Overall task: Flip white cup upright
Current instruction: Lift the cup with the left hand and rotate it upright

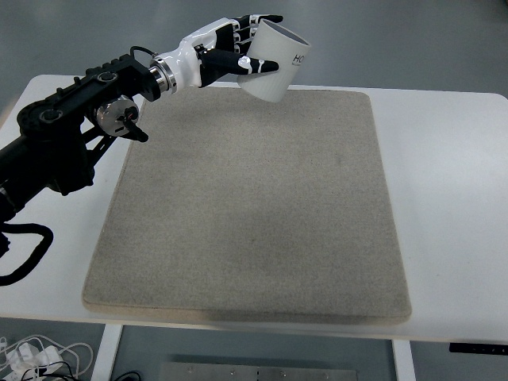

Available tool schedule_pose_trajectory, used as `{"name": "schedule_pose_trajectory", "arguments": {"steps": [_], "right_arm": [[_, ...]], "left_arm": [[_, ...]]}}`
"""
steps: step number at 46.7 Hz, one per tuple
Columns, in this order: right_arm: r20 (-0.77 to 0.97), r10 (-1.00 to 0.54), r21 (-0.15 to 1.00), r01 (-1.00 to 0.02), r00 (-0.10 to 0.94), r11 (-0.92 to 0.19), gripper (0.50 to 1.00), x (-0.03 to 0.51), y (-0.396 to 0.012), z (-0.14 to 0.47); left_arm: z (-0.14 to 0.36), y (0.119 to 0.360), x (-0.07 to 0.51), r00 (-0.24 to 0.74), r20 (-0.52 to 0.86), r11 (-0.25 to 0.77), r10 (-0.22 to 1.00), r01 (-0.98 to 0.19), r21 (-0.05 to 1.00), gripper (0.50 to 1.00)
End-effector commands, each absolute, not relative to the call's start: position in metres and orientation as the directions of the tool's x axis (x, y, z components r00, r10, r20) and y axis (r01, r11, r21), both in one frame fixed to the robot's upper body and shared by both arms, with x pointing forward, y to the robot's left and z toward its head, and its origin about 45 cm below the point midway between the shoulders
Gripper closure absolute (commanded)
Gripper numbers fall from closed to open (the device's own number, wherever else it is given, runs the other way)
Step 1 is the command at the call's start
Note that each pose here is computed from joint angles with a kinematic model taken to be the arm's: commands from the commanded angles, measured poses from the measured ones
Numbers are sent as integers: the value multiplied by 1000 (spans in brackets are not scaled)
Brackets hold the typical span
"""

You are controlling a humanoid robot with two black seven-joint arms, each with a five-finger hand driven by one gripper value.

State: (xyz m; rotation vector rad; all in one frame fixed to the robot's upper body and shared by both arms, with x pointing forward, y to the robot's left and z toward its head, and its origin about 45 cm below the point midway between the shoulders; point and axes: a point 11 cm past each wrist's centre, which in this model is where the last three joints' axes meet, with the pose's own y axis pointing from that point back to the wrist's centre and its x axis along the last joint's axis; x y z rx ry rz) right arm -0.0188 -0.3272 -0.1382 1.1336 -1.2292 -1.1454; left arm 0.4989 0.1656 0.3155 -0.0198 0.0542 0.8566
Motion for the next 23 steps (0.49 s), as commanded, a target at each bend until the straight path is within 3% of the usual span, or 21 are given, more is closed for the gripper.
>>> {"name": "schedule_pose_trajectory", "arguments": {"steps": [1,13,20,23], "right_arm": [[89,-996,996,19,10,89,548,-19,-327,-138],[89,-996,996,18,10,89,548,-19,-327,-138],[89,-996,996,19,10,89,548,-19,-327,-138],[89,-996,996,19,10,89,548,-19,-327,-138]], "left_arm": [[315,169,498,643,-98,641,760,-766,-53,939],[311,188,494,604,-137,567,785,-791,-230,939],[310,213,496,545,-127,477,829,-807,-348,930],[304,221,499,520,-118,461,846,-824,-331,928]]}}
